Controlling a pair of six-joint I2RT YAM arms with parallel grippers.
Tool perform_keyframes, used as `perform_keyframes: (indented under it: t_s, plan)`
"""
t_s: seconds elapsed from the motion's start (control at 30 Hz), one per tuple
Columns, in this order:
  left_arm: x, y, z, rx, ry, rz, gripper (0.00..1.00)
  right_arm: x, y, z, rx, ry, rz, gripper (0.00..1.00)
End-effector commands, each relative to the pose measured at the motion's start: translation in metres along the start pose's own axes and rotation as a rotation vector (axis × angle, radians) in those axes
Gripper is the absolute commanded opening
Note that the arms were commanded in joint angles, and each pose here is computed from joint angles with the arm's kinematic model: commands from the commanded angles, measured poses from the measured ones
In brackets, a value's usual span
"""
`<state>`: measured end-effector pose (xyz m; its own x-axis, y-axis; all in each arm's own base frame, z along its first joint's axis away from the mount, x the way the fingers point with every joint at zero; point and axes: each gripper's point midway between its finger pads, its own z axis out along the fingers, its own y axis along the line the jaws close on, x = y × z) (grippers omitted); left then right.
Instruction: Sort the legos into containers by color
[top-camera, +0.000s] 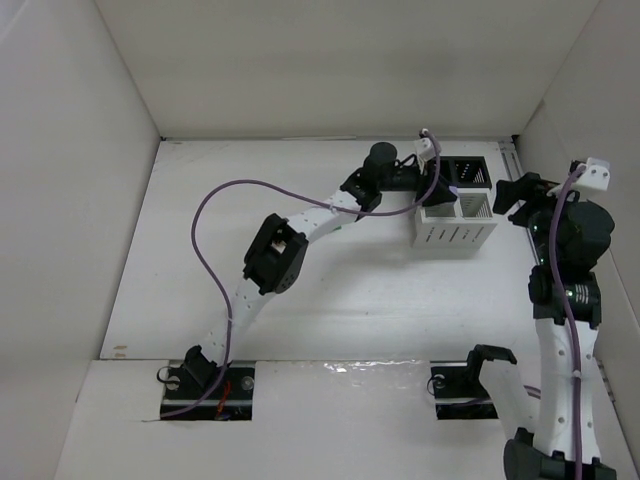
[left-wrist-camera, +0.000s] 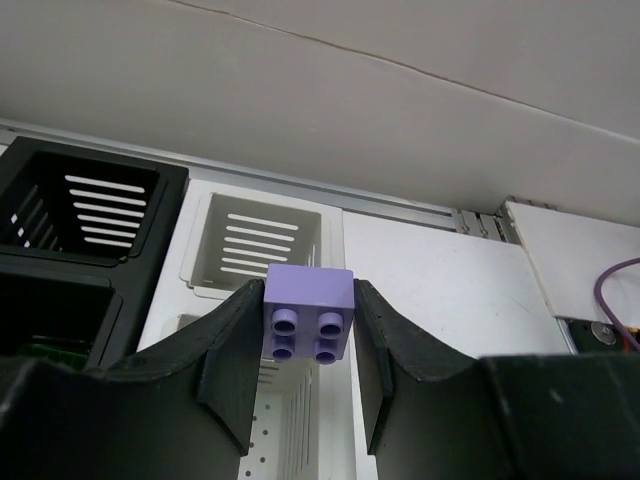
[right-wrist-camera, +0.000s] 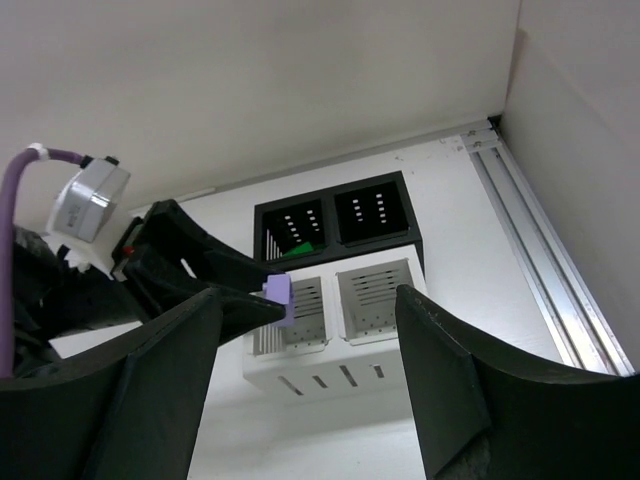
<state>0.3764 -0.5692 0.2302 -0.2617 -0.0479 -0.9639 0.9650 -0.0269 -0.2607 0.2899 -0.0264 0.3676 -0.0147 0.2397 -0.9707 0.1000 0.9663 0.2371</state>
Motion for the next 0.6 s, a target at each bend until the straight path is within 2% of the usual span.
perform_keyframes:
  t_s: [0.0,0.03,0.2,0.23,0.27,0.4,0.57]
  plan:
    - [-0.028,-0.016,0.003,0.028,-0.045,0.043,0.0,-0.001,-0.001,-0.013,0.017,-0.006,0.031,0.75]
    - [-0.016,-0.013,0.001,0.021,-0.023,0.043,0.0,-0.006,0.0,-0.019,0.012,-0.027,0.029,0.75]
    - [-0.007,-0.008,-0.008,-0.04,0.032,0.06,0.02,0.002,-0.002,-0.028,0.024,-0.021,0.039,0.75]
    - [-0.006,-0.005,-0.008,-0.054,0.036,0.065,0.06,0.003,-0.001,-0.028,0.016,-0.018,0.039,0.76]
    - [-0.006,-0.005,-0.008,-0.054,0.036,0.065,0.15,0.006,0.0,-0.028,0.009,-0.006,0.049,0.76]
    - [-0.01,0.001,-0.011,-0.072,0.032,0.076,0.28,0.008,0.002,-0.026,0.001,0.006,0.059,0.76]
    - [-0.019,0.009,-0.013,-0.086,0.011,0.112,0.58,0.018,0.009,-0.019,-0.043,0.051,0.063,0.79]
